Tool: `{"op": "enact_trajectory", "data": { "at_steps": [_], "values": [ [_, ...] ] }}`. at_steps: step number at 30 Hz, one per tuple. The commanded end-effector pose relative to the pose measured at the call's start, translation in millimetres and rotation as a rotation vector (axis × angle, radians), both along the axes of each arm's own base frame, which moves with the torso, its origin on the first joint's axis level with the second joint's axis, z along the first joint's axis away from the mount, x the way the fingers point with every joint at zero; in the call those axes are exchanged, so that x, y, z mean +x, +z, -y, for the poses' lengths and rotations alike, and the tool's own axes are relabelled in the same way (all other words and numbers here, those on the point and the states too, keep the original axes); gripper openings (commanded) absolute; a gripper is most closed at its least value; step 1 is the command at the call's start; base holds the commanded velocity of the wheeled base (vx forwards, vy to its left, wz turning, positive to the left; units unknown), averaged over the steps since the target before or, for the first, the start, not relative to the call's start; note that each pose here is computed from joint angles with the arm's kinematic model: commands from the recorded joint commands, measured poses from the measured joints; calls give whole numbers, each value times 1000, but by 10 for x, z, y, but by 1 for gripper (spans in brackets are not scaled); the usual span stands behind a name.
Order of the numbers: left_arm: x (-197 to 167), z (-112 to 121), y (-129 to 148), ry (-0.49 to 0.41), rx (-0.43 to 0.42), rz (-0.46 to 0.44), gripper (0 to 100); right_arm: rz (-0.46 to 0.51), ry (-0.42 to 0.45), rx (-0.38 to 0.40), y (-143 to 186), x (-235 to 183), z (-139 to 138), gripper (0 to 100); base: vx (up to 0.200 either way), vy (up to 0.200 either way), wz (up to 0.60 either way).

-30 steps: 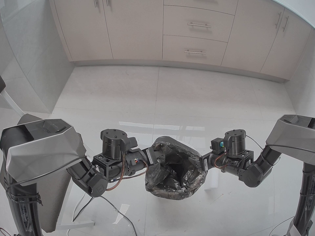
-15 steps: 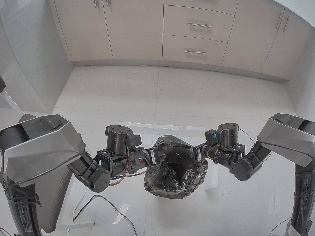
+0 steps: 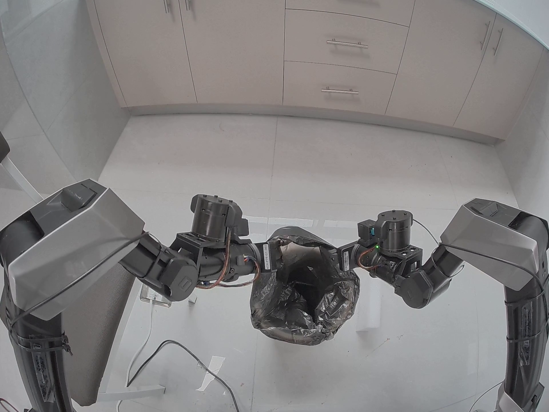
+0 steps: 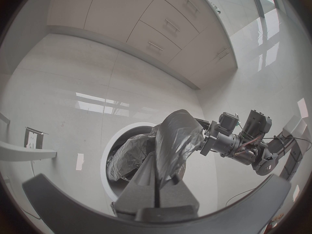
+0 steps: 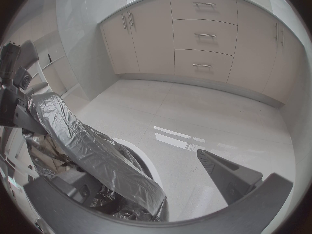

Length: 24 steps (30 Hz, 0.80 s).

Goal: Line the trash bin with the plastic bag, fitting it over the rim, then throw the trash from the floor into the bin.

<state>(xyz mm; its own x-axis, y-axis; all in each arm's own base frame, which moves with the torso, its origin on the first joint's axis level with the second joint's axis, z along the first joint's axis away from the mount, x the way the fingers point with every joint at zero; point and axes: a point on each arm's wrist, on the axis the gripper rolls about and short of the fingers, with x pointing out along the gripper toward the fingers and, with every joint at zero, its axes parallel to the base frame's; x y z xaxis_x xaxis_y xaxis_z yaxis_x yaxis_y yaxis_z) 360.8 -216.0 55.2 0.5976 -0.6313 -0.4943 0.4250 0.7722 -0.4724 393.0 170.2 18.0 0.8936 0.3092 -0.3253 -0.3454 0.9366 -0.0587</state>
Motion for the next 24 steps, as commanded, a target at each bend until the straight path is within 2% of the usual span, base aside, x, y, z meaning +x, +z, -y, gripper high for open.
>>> {"op": "enact_trajectory", "data": {
  "at_steps": [1,10,19,24],
  "values": [
    [187,39,49,0,22,8,0,7,-6,2,-33,65,1,100,0,0,0],
    [439,136,109,-4,90,-37,0,5,-23,8,-99,139,50,100,0,0,0],
    [551,197,68,78,152,-29,0,10,-31,11,-120,187,74,100,0,0,0],
    [549,203,71,80,156,-30,0,10,-33,11,-120,189,80,100,0,0,0]
  ]
}}
